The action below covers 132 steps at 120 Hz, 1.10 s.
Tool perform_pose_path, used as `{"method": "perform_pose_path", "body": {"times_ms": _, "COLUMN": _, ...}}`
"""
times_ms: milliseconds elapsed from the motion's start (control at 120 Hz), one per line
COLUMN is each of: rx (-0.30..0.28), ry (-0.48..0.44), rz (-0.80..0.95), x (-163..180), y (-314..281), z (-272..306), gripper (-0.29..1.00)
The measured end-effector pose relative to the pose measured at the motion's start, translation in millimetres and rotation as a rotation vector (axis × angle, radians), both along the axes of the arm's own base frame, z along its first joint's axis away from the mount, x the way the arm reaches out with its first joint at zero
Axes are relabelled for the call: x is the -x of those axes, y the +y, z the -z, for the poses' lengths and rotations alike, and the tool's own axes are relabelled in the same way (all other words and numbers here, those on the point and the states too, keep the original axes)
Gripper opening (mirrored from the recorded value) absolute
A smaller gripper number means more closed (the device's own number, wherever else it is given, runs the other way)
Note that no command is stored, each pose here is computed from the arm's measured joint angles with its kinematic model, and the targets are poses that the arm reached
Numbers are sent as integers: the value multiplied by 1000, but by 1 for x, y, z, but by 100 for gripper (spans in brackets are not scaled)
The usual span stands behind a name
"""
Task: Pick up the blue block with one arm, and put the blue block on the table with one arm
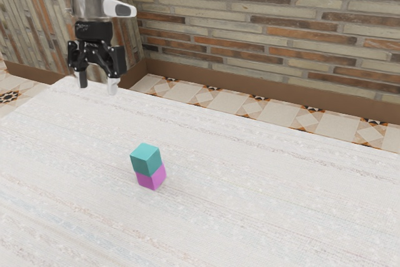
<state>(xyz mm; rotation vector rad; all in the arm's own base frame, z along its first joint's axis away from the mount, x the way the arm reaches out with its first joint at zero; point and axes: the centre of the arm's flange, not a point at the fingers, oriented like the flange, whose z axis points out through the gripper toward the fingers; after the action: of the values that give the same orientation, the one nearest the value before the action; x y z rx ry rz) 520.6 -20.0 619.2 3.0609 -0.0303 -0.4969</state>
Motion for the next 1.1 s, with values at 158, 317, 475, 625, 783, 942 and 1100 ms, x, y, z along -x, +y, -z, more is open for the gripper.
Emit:
{"method": "perform_pose_path", "body": {"times_ms": 158, "rx": 7, "ry": -85, "rz": -45, "x": -36, "y": 13, "z": 39, "gripper": 70}}
{"method": "perform_pose_path", "body": {"times_ms": 317, "rx": -21, "ry": -134, "rz": 3, "x": 20, "y": -14, "z": 132, "gripper": 70}}
{"method": "perform_pose_path", "body": {"times_ms": 475, "rx": -47, "ry": -273, "rz": 15, "x": 41, "y": -12, "z": 182, "gripper": 70}}
{"method": "perform_pose_path", "body": {"times_ms": 625, "rx": -47, "ry": -351, "rz": 22, "x": 15, "y": -11, "z": 219, "gripper": 70}}
{"method": "perform_pose_path", "body": {"times_ms": 783, "rx": -41, "ry": -407, "rz": 18, "x": -2, "y": -9, "z": 235, "gripper": 70}}
{"method": "perform_pose_path", "body": {"times_ms": 942, "rx": -37, "ry": -432, "rz": 15, "x": -15, "y": -8, "z": 245, "gripper": 70}}
{"method": "perform_pose_path", "body": {"times_ms": 1100, "rx": -38, "ry": -442, "rz": 15, "x": -17, "y": -6, "z": 247, "gripper": 70}}
